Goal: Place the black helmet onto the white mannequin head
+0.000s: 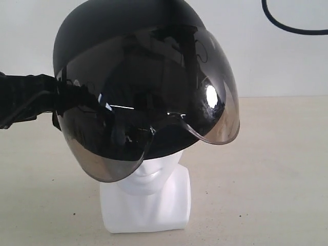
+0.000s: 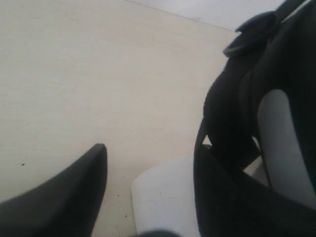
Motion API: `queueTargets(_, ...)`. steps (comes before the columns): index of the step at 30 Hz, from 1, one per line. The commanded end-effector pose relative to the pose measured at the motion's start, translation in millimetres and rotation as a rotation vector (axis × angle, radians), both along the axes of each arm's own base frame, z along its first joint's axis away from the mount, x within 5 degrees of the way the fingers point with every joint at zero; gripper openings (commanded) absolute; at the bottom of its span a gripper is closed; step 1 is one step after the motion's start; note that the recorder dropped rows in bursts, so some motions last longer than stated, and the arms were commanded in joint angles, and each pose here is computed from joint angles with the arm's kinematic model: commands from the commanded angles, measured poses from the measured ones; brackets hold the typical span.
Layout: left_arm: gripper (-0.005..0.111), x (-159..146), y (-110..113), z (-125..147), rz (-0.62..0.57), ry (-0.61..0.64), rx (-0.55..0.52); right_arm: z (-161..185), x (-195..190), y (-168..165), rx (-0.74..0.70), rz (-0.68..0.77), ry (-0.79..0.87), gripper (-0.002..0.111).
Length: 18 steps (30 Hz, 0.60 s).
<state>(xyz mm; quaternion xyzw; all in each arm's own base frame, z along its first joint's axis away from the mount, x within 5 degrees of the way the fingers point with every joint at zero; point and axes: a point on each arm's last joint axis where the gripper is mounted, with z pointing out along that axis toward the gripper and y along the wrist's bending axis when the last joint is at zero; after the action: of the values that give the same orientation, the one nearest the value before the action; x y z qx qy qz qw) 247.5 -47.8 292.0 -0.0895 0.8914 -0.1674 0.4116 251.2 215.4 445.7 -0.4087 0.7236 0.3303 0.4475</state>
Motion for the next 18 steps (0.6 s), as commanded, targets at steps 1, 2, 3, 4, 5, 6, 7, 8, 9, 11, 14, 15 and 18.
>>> queueTargets(1,0.052,-14,0,10,-0.037,-0.030,0.027,-7,2,1,-0.048,0.019,0.005,0.000)
queueTargets(2,0.052,-17,0,13,-0.036,-0.040,0.023,-7,2,1,-0.048,0.019,0.005,0.000)
queueTargets(3,0.052,-19,1,16,-0.035,-0.056,0.021,-7,2,1,-0.048,0.019,0.005,0.000)
queueTargets(4,0.052,-21,1,19,-0.035,-0.066,0.017,-7,2,1,-0.048,0.019,0.005,0.000)
queueTargets(5,0.052,-22,1,21,-0.034,-0.076,0.016,-7,2,1,-0.046,0.017,0.007,0.000)
queueTargets(6,0.052,-23,1,22,-0.034,-0.082,0.016,-7,2,1,-0.046,0.016,0.006,0.000)
queueTargets(7,0.052,-25,1,24,-0.035,-0.085,0.011,-7,2,1,-0.046,0.016,0.006,0.000)
queueTargets(8,0.052,-26,1,25,-0.035,-0.088,0.009,-7,2,1,-0.044,0.015,0.005,0.000)
queueTargets(9,0.052,-27,2,25,-0.036,-0.087,0.008,-7,2,1,-0.043,0.013,0.004,0.000)
queueTargets(11,0.052,-29,2,27,-0.037,-0.093,0.008,-7,2,1,-0.042,0.012,0.003,0.000)
queueTargets(14,0.052,-31,2,29,-0.040,-0.101,0.012,-7,2,1,-0.044,0.011,0.002,0.000)
queueTargets(15,0.052,-33,2,31,-0.049,-0.115,0.023,-7,2,1,-0.046,0.009,-0.001,0.000)
queueTargets(18,0.050,-40,5,39,-0.062,-0.164,0.075,-6,3,-1,-0.046,-0.004,-0.007,0.000)
